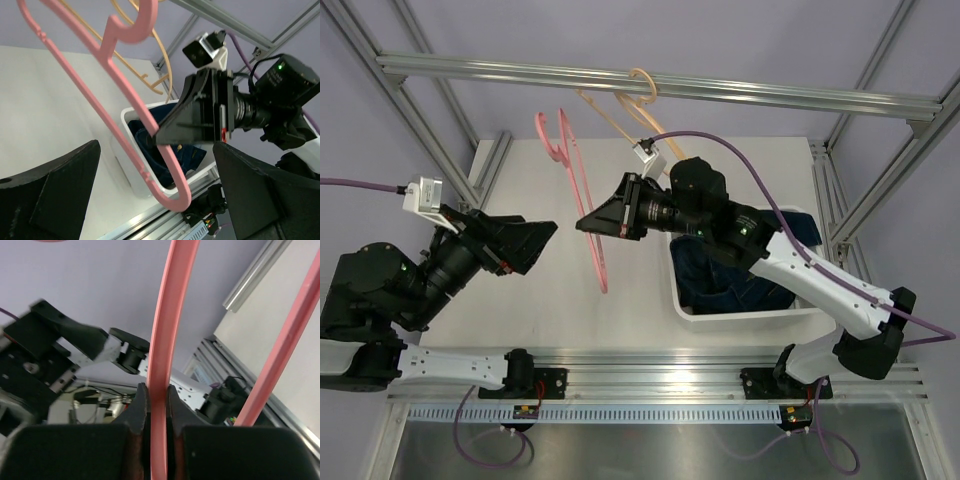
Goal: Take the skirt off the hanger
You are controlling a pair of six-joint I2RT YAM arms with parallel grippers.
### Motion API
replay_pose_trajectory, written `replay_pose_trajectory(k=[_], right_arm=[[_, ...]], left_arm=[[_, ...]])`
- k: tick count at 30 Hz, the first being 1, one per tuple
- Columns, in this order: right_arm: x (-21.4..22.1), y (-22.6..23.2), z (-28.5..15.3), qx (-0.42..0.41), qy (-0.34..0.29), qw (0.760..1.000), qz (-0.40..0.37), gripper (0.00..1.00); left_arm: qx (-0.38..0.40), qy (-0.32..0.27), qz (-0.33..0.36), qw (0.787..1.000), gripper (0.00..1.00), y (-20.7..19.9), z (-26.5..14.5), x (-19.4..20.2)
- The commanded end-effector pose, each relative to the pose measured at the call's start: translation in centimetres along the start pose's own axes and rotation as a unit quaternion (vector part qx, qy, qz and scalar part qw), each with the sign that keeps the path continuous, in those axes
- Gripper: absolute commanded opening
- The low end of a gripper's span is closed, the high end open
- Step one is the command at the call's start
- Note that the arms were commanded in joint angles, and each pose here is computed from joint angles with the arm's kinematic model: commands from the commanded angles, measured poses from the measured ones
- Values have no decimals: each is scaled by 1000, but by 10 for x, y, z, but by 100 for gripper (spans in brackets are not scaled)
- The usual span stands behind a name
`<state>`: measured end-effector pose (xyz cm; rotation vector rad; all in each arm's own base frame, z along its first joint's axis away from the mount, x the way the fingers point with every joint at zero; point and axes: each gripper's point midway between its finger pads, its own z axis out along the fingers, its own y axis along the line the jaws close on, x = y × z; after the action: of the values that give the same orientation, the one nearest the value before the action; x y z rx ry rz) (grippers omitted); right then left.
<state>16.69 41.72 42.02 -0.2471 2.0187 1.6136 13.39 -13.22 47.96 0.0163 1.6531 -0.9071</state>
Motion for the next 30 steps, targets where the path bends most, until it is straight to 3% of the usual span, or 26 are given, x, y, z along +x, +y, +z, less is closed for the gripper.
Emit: replay_pose_trajectory(k=[1, 12, 20, 30], right_arm=[[-34, 32, 1, -75, -16, 995, 57, 0], [-89, 29, 44, -92, -91, 982, 137, 0], [-124, 36, 45, -104, -169, 965, 170, 0], [-138, 28, 51, -75, -203, 959, 183, 0]], left_arm=[[-33, 5, 1, 999, 99, 13, 1, 9], [-50, 25, 10, 998, 99, 23, 4, 30], [-65, 28, 5, 997, 99, 39, -3, 37], [-61, 29, 4, 998, 99, 40, -5, 36]])
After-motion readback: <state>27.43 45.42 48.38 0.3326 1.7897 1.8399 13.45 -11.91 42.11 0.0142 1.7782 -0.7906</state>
